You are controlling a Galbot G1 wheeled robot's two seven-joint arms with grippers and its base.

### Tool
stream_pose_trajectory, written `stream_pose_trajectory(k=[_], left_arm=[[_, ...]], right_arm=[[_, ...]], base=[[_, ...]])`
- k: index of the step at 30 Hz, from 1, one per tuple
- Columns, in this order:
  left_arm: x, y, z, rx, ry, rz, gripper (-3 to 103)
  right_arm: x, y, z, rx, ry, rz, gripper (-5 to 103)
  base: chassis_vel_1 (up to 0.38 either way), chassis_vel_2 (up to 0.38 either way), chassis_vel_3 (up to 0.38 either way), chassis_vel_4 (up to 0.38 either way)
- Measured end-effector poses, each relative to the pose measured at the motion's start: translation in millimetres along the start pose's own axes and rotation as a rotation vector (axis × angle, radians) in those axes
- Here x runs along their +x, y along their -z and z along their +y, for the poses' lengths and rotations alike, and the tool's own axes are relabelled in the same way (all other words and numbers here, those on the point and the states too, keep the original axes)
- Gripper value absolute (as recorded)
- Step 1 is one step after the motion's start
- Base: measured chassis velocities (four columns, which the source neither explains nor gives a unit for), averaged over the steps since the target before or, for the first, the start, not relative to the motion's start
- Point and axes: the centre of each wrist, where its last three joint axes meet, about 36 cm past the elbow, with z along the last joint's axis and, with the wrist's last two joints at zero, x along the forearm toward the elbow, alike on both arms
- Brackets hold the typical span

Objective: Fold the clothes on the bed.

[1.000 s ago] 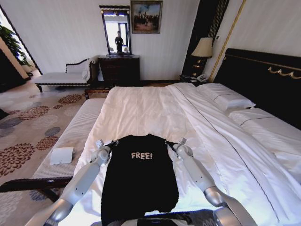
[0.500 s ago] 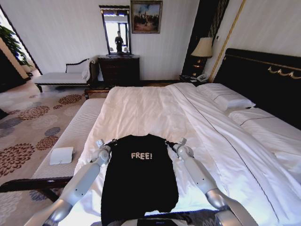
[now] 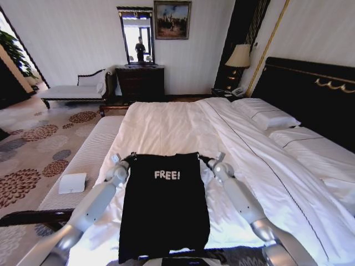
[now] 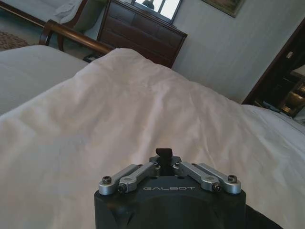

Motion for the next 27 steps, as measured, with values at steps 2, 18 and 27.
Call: stream_pose_trajectory(k=[2, 18, 27], left_arm=[[-15.3, 13.0, -3.7, -0.007, 0.001, -0.013, 4], [-118.7, 67.3, -55.2, -0.039, 0.009, -0.030, 4], [-127.6, 53.9, -54.9, -0.096, -0.003, -0.025, 4]], right_arm=[[-13.8, 7.5, 10.9, 0.022, 0.002, 0.001, 1], [-92.7, 64.7, 29.8, 0.144, -0.087, -0.049, 1], [-100.8, 48.6, 20.7, 0.189, -0.071, -0.158, 1]], base=[[0.000, 0.000, 0.000, 0.000], [0.000, 0.000, 0.000, 0.000], [0.000, 0.000, 0.000, 0.000]])
